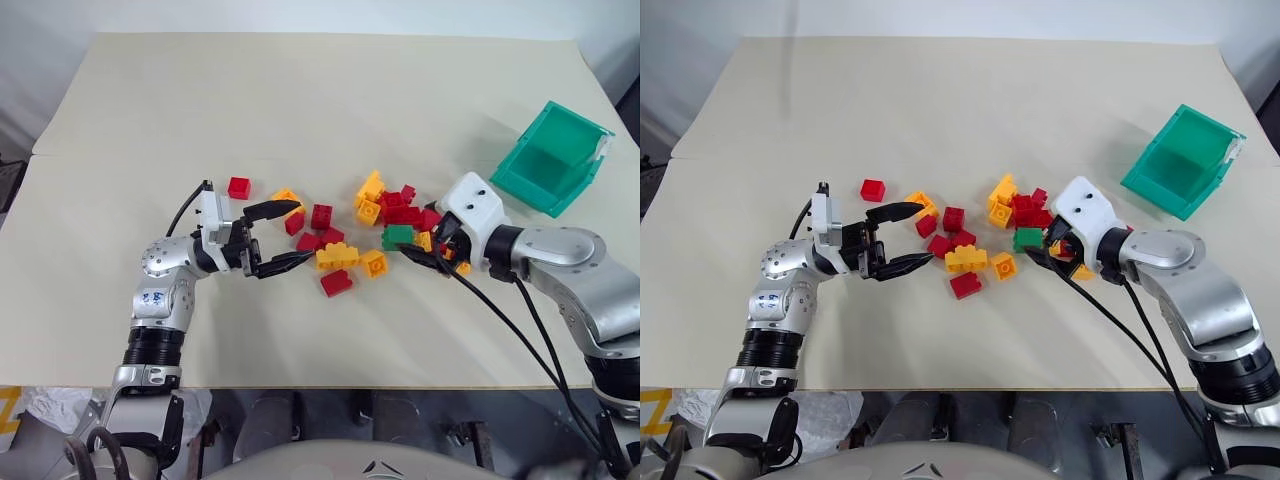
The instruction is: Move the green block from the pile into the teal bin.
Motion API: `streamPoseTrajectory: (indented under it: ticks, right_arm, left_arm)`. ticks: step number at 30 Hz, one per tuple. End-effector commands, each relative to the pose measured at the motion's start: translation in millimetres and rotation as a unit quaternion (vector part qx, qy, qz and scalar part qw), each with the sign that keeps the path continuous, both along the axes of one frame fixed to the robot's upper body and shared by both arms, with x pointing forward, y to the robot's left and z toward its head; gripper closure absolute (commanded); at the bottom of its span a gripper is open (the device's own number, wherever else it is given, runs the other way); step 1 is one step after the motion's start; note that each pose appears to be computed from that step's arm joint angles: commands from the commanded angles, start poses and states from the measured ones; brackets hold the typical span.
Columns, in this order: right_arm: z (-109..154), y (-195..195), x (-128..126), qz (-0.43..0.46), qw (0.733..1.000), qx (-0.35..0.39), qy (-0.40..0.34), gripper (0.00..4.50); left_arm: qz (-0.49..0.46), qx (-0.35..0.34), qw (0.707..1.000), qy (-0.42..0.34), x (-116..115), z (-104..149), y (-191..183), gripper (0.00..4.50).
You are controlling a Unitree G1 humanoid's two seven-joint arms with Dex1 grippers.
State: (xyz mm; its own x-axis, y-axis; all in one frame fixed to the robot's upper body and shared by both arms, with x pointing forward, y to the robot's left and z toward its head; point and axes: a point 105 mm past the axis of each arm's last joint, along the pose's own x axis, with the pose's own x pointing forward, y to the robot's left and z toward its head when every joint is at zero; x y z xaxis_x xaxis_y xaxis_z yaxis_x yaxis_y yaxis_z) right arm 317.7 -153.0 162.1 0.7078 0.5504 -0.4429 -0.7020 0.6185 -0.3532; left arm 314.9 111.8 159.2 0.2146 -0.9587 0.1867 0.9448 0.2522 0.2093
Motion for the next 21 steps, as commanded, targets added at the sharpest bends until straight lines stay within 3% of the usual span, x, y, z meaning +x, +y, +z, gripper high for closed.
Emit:
streamPoseTrajectory:
  ticks: [1, 8, 18, 21]
  right_arm:
    - [0, 1, 6, 0.015, 0.999, -0.031, 0.002, 0.01]
    - [-10, 9, 16, 0.048, 0.997, -0.052, 0.023, 0.01]
    - [-9, 27, 9, 0.115, 0.991, -0.052, 0.047, 0.01]
    - [-11, 27, 9, 0.114, 0.99, -0.058, 0.05, 0.6]
  left_arm:
    - [0.005, -0.011, 1.0, -0.024, 0, 11, 1, 0.0]
    - [0.011, -0.014, 1.0, -0.026, -2, 10, 2, 0.0]
    - [0.023, -0.016, 0.999, -0.027, -6, 9, 6, 0.0]
    - [0.023, -0.016, 0.999, -0.026, -6, 9, 5, 0.0]
